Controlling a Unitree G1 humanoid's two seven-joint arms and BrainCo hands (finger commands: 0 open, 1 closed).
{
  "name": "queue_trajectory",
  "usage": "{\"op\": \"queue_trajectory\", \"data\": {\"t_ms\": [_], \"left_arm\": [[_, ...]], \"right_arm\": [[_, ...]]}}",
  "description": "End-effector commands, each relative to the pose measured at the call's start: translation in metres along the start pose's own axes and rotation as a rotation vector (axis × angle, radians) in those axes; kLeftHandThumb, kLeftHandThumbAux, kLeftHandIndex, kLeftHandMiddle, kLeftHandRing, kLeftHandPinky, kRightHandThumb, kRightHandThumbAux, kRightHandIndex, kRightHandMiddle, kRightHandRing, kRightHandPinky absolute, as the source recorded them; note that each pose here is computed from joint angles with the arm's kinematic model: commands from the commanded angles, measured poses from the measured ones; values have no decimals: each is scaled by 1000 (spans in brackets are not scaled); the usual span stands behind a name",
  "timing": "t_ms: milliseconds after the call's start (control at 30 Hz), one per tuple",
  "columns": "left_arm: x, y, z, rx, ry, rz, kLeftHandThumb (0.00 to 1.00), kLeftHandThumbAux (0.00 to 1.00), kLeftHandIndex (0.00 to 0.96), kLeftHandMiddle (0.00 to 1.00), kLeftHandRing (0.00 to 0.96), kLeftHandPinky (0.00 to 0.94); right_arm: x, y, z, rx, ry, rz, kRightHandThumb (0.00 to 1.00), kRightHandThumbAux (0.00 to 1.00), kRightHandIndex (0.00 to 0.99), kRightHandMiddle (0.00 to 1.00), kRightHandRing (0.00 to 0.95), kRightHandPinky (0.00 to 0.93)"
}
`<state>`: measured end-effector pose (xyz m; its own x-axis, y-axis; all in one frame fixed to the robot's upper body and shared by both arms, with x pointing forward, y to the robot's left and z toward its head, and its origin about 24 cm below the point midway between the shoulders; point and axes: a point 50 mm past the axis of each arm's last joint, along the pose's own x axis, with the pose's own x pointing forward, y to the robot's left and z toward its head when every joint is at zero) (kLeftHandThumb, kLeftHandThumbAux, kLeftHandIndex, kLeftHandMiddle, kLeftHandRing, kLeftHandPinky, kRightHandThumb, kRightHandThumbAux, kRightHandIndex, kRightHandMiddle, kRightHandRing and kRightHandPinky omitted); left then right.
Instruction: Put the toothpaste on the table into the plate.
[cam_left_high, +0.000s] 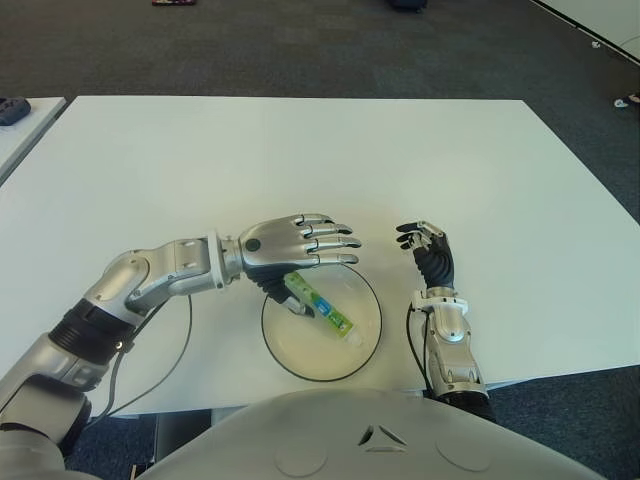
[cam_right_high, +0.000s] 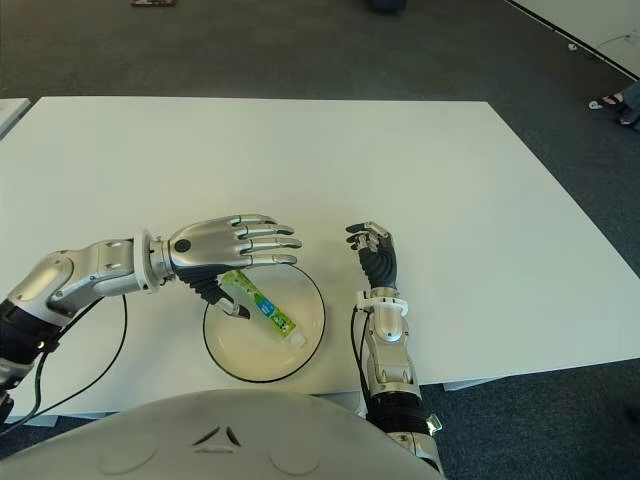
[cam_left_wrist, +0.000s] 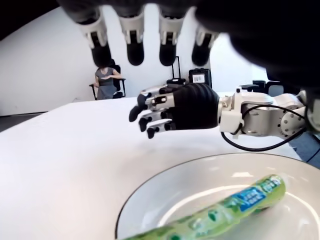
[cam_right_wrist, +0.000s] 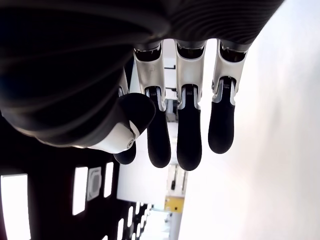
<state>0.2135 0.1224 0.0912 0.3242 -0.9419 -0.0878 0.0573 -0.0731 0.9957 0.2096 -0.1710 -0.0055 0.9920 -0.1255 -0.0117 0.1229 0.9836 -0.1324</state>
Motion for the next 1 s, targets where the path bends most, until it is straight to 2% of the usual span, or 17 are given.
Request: {"op": "queue_trajectory", "data": {"t_ms": [33, 267, 333, 467, 633, 733, 867, 933, 967, 1000], "left_arm": [[0, 2, -6, -5, 3, -11, 91, 264, 0, 0, 0, 0], [-1, 4, -12, -46, 34, 43, 99, 269, 0, 0, 0, 0], [-1, 8, -19, -81, 63, 79, 107, 271, 0, 0, 0, 0], [-4, 18, -41, -212, 153, 196, 131, 274, 0, 0, 0, 0], [-9, 19, -45, -355, 203, 304, 139, 280, 0, 0, 0, 0], [-26, 21, -52, -538, 264, 454, 137, 288, 0, 0, 0, 0], [-58, 13, -55, -670, 346, 539, 128, 291, 0, 0, 0, 0], [-54, 12, -61, -728, 447, 690, 131, 329, 0, 0, 0, 25], [-52, 11, -63, -759, 502, 800, 134, 353, 0, 0, 0, 42], [-51, 9, -64, -778, 539, 871, 147, 415, 0, 0, 5, 85]], "right_arm": [[2, 1, 1, 20, -10, 0, 845, 683, 472, 457, 493, 488], [2, 1, 2, 17, -13, -1, 845, 682, 471, 458, 496, 482], [2, 1, 2, 16, -12, 0, 845, 682, 473, 458, 496, 481], [2, 1, 1, 12, -2, -1, 846, 682, 476, 456, 494, 481], [3, 0, 1, 11, 6, -5, 846, 682, 477, 453, 489, 479], [3, 0, 0, 13, 10, -10, 845, 682, 476, 452, 486, 477], [2, 0, -1, 14, 8, -14, 845, 683, 472, 453, 487, 482], [3, -1, -1, 14, 9, -17, 845, 683, 471, 454, 489, 479], [3, -1, -1, 14, 12, -20, 845, 683, 470, 454, 490, 477], [3, -1, -2, 13, 14, -21, 845, 683, 470, 454, 490, 475]]}}
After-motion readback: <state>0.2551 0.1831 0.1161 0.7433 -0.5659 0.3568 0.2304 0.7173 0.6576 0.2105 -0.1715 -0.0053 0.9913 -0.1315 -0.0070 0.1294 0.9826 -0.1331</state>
